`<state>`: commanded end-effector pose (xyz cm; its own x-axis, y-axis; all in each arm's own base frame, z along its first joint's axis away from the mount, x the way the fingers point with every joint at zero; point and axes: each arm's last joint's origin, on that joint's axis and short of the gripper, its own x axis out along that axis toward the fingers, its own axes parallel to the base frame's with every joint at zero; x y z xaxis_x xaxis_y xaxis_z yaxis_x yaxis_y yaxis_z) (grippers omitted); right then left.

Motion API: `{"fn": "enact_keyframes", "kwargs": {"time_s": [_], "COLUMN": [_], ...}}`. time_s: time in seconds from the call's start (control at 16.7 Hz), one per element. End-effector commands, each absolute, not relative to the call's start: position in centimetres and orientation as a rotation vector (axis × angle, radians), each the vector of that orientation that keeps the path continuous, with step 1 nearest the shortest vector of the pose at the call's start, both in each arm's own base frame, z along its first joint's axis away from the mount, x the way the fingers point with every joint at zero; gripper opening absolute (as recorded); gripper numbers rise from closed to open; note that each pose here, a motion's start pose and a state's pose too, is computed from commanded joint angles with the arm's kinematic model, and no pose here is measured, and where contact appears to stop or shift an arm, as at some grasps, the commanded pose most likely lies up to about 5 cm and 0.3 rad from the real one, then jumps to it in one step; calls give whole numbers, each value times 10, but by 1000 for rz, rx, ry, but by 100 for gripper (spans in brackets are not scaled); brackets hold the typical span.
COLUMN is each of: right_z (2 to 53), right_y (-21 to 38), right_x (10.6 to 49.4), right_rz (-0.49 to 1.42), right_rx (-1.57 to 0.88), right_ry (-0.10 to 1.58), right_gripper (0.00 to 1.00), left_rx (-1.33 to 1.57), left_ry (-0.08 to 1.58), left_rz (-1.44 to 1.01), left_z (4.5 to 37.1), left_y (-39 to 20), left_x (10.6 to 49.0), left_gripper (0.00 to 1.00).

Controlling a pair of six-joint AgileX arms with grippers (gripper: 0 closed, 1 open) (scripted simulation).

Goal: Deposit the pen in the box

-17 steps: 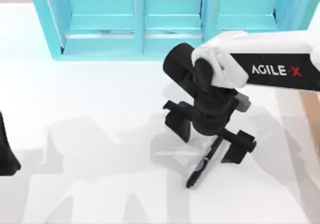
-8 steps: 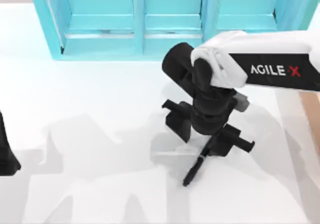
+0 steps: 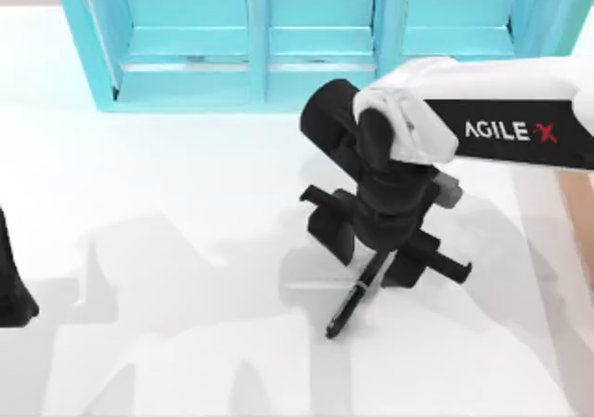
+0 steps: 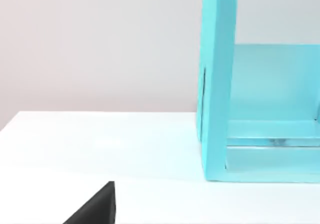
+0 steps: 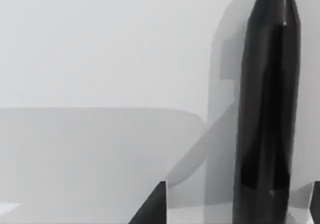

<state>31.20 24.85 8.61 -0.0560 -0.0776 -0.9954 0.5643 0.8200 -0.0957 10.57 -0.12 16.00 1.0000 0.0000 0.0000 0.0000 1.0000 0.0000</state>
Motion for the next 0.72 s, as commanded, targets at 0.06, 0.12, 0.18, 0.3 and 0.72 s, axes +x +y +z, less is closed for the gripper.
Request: {"fn": "enact_keyframes", "kwargs": {"time_s": [0.06, 0.12, 0.18, 0.3, 0.72], "right_z": [86, 115, 116, 126, 197], "right_y": [249, 255, 255, 256, 256], "right_x": [312, 317, 317, 319, 319], "right_rz": [-546, -479, -479, -478, -486], "right_rx": [401, 475, 475, 474, 470], "right_ry": [1548, 1508, 1507, 1506, 1510], "right_gripper": [0, 0, 0, 0, 0], "left_rx": [0, 0, 0, 0, 0], "left_ry": [0, 0, 0, 0, 0], "left_rz": [0, 0, 0, 0, 0], "left_z": [160, 160, 160, 160, 160], "left_y": [-1, -1, -1, -1, -1], "left_x": [106, 106, 106, 106, 106], "left_gripper": [100, 100, 100, 100, 100]}}
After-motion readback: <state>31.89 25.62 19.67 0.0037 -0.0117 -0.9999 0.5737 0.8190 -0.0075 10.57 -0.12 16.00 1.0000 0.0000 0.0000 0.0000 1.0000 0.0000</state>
